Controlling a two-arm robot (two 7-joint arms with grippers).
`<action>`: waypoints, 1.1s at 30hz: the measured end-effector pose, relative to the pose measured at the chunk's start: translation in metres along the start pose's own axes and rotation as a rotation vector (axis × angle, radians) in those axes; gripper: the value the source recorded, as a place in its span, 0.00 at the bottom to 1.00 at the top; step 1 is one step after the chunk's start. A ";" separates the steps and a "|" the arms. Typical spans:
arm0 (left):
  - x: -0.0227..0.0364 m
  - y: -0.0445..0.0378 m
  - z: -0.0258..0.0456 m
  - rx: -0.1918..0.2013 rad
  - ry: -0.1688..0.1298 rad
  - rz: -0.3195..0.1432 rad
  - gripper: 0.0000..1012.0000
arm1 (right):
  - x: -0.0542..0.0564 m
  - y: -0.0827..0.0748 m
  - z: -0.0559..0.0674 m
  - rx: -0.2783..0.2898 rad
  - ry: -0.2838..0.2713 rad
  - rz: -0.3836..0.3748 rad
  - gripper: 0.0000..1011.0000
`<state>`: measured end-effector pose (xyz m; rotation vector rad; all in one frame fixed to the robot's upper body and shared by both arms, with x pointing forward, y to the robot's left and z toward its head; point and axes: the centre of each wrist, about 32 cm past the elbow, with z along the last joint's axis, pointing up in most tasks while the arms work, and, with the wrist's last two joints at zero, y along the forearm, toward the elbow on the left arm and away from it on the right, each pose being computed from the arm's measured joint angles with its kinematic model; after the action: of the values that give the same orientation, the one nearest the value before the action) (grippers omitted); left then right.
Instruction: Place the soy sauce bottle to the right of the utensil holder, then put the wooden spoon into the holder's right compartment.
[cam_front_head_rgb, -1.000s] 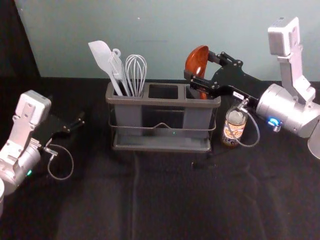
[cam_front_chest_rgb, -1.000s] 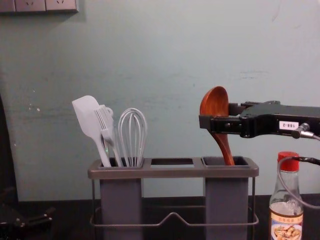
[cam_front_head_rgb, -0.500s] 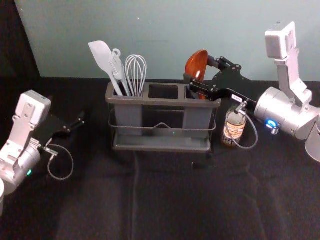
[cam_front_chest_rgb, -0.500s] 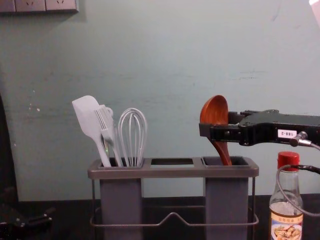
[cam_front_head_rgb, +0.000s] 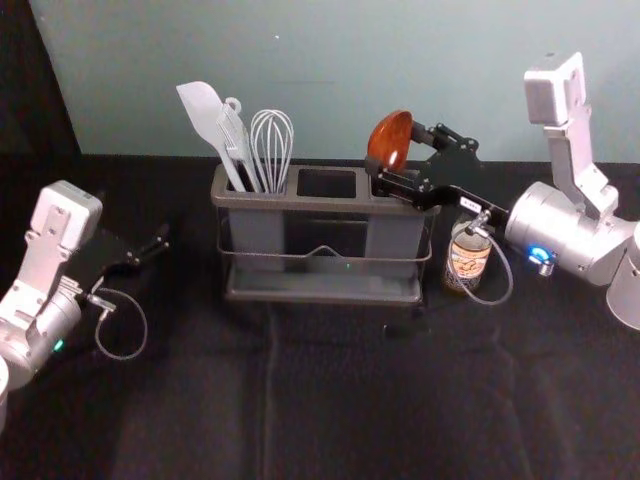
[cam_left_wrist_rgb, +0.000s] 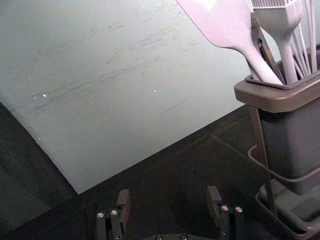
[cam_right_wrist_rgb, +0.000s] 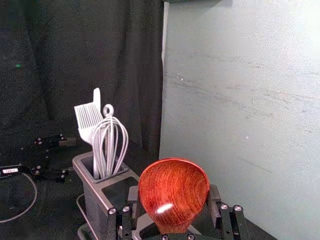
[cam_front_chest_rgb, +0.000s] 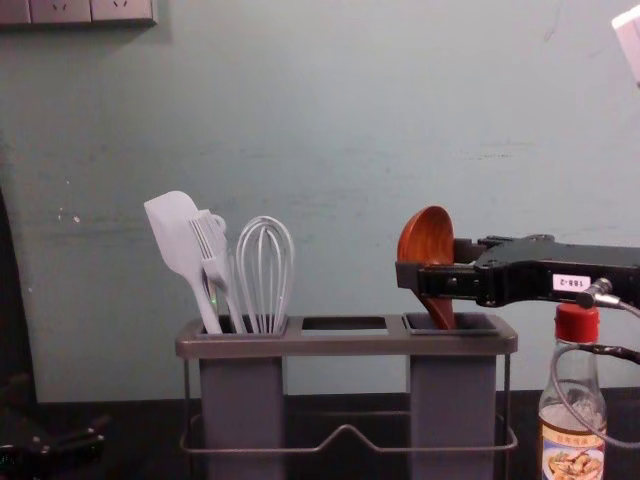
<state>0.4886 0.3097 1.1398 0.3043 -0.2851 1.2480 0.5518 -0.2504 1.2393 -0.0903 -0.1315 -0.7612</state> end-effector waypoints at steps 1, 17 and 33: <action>0.0000 0.0000 0.0000 0.000 0.000 0.000 0.99 | 0.000 0.000 0.000 0.000 0.000 0.000 0.82; 0.0000 0.0000 0.0000 0.000 0.000 0.000 0.99 | -0.001 0.000 -0.001 -0.010 0.008 0.000 0.82; 0.0000 0.0000 0.0000 0.000 0.000 0.000 0.99 | -0.001 0.000 -0.001 -0.008 0.006 -0.001 0.99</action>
<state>0.4886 0.3097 1.1398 0.3045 -0.2850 1.2480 0.5516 -0.2499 1.2387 -0.0954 -0.1229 -0.7626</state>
